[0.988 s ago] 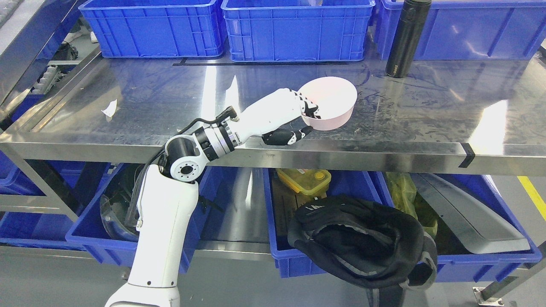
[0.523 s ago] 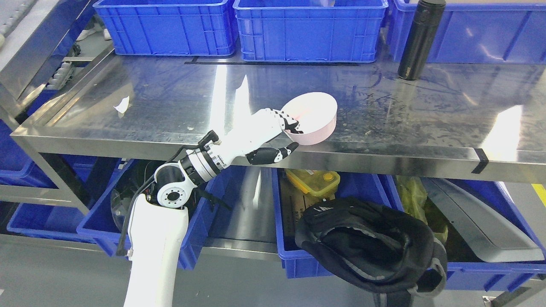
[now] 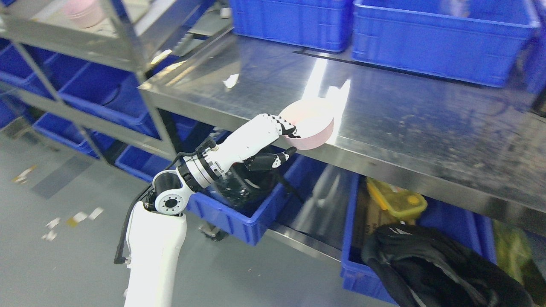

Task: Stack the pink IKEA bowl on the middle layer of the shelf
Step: 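Hold the pink bowl raised in the left hand while driving to the other shelf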

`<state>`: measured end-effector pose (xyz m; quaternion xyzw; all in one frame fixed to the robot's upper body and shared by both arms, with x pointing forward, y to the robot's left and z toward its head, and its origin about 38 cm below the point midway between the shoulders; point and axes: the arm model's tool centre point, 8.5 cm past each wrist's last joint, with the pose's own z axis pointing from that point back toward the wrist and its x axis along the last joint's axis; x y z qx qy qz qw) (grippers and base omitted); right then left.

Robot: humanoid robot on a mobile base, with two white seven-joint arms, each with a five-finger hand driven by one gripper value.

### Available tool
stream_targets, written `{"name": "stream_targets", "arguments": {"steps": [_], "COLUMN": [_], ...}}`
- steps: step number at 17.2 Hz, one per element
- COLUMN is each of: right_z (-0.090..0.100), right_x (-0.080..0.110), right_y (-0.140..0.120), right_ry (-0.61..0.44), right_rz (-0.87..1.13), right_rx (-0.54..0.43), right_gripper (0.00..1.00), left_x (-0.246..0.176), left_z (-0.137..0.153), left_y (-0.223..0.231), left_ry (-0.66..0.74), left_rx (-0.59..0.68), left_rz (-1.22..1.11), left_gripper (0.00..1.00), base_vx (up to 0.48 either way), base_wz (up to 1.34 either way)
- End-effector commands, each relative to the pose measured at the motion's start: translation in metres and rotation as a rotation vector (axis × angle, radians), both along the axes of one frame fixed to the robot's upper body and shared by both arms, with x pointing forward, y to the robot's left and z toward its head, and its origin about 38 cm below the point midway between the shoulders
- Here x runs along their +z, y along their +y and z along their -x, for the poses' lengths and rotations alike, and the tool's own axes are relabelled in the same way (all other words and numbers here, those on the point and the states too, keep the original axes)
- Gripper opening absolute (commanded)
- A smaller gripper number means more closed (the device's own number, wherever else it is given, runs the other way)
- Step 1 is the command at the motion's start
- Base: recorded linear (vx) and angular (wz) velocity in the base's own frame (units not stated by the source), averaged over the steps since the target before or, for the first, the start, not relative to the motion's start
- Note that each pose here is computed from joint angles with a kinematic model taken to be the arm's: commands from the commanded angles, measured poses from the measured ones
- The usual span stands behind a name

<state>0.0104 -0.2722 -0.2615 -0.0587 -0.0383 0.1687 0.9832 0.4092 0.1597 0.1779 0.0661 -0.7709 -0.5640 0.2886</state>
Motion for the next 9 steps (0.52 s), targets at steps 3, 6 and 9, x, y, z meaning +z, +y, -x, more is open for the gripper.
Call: {"name": "stream_targets", "arguments": {"steps": [3, 6, 9], "right_z": [0.0040, 0.0040, 0.0040], "right_x": [0.0007, 0.0007, 0.0007], "right_y": [-0.0100, -0.0100, -0.0100], "right_ry": [-0.001, -0.001, -0.001], "right_rz": [0.014, 0.014, 0.014], "right_rx": [0.000, 0.002, 0.000], "right_gripper": [1.00, 1.00, 1.00], "left_x": [-0.0038, -0.0051, -0.0053], "left_z": [0.0048, 0.0064, 0.0068], "left_y": [0.0106, 0.0027, 0.0012], "left_ry": [0.003, 0.006, 0.006], "left_rx": [0.018, -0.005, -0.010], "left_rz": [-0.008, -0.016, -0.017], "left_gripper": [0.01, 0.01, 0.01], "base_vx": [0.009, 0.006, 0.056], "base_wz": [1.37, 1.55, 1.61]}}
